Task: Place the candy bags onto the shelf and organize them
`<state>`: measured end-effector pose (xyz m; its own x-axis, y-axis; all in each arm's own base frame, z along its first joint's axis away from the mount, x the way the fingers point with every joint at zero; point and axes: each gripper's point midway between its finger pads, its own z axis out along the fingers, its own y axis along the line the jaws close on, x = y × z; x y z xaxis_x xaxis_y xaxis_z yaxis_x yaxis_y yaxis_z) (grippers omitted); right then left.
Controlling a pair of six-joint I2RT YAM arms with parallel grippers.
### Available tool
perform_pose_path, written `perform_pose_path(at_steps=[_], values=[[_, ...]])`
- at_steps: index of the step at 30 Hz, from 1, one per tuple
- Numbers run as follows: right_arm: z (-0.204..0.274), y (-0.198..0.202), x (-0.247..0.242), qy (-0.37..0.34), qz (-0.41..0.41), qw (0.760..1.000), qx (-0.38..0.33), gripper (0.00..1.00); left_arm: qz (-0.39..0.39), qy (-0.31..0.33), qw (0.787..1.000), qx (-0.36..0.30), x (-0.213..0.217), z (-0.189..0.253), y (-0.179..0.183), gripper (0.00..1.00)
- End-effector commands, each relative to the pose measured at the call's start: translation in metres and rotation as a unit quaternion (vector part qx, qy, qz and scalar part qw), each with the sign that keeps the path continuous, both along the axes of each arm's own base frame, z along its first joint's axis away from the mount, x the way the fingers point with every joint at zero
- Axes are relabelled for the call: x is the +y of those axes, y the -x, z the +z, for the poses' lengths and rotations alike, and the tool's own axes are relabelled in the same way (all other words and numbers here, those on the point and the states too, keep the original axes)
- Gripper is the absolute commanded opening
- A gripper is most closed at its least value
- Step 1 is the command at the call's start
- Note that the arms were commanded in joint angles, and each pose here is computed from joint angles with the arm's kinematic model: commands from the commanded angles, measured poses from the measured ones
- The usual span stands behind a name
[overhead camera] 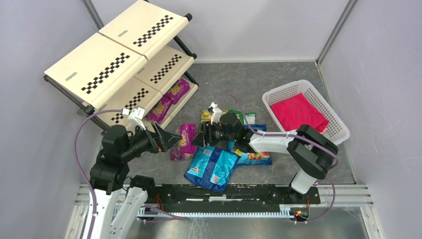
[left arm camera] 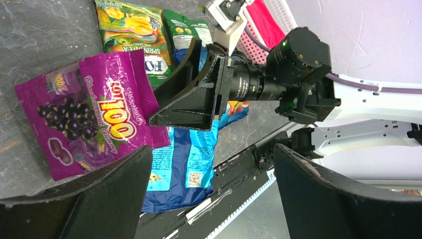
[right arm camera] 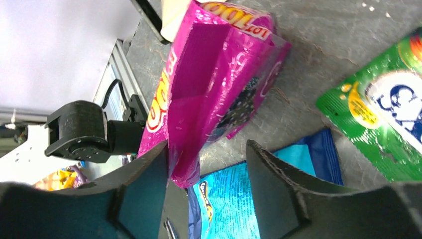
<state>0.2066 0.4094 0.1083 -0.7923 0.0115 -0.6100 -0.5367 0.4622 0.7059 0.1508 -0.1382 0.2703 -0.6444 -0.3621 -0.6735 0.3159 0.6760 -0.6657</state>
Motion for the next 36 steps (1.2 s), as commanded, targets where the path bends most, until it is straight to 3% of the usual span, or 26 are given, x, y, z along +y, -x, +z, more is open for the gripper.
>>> perform_pose_path(at_steps=[1, 5, 12, 18, 27, 36], values=[[0.015, 0.001, 0.011, 0.011, 0.062, 0.998, -0.028, 0.68, -0.005, -0.017, 0.999, -0.047, 0.002, 0.006, -0.005, 0.96], [0.007, -0.003, 0.018, 0.018, 0.087, 0.996, 0.016, 0.76, -0.001, -0.022, 0.998, -0.051, 0.004, 0.008, -0.005, 0.96], [0.004, -0.030, 0.023, 0.095, 0.063, 0.993, 0.002, 0.89, -0.003, -0.027, 0.998, -0.056, 0.005, 0.011, -0.003, 0.96], [-0.025, -0.043, 0.029, 0.138, 0.074, 0.987, 0.048, 0.92, -0.006, -0.028, 0.998, -0.054, 0.005, 0.007, -0.003, 0.96], [-0.043, -0.029, 0.023, 0.126, 0.065, 0.986, 0.092, 0.69, -0.003, -0.036, 0.998, -0.049, 0.006, 0.006, -0.004, 0.96], [0.014, -0.013, 0.038, -0.070, 0.009, 0.987, 0.145, 0.44, 0.010, -0.035, 0.998, -0.048, 0.009, 0.014, -0.008, 0.96]])
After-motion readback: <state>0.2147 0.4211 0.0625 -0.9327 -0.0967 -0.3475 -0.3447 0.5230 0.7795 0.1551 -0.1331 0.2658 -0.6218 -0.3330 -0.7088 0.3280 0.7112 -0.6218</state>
